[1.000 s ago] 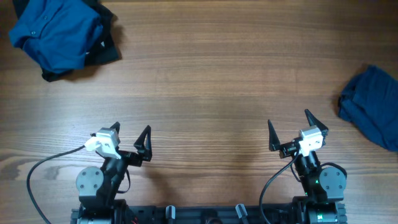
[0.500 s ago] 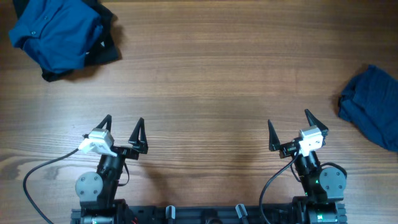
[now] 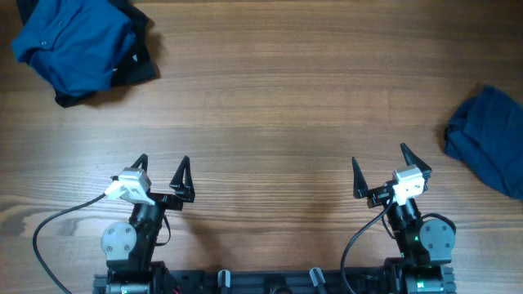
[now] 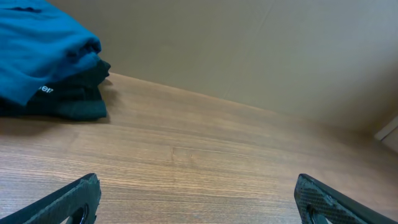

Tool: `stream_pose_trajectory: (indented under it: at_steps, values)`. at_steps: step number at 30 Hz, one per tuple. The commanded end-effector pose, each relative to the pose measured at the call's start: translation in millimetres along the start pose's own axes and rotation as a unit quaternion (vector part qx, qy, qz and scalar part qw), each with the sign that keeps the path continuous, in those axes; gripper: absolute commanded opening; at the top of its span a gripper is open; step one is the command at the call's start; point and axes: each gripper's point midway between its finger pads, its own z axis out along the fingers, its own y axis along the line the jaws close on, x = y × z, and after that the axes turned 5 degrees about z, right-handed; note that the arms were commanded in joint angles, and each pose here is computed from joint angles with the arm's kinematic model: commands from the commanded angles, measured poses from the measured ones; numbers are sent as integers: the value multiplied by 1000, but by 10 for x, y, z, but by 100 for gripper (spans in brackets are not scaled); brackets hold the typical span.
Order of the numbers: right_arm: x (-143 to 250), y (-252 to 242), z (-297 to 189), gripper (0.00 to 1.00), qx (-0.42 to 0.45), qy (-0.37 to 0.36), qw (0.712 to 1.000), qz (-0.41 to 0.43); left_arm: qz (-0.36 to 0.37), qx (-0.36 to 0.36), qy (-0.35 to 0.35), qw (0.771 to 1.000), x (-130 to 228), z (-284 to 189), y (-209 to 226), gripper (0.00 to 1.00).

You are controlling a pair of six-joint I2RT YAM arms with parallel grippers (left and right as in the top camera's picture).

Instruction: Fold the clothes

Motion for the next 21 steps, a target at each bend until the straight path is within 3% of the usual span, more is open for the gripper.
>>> stream_pose_trajectory:
  at_steps: [1, 21]
  values:
    - [-33, 3, -8, 100, -1, -8, 1000, -8, -6, -12, -4, 1000, 3, -4, 53, 100]
    - [-33, 3, -8, 100, -1, -8, 1000, -8, -6, -20, -6, 1000, -7, -7, 90, 100]
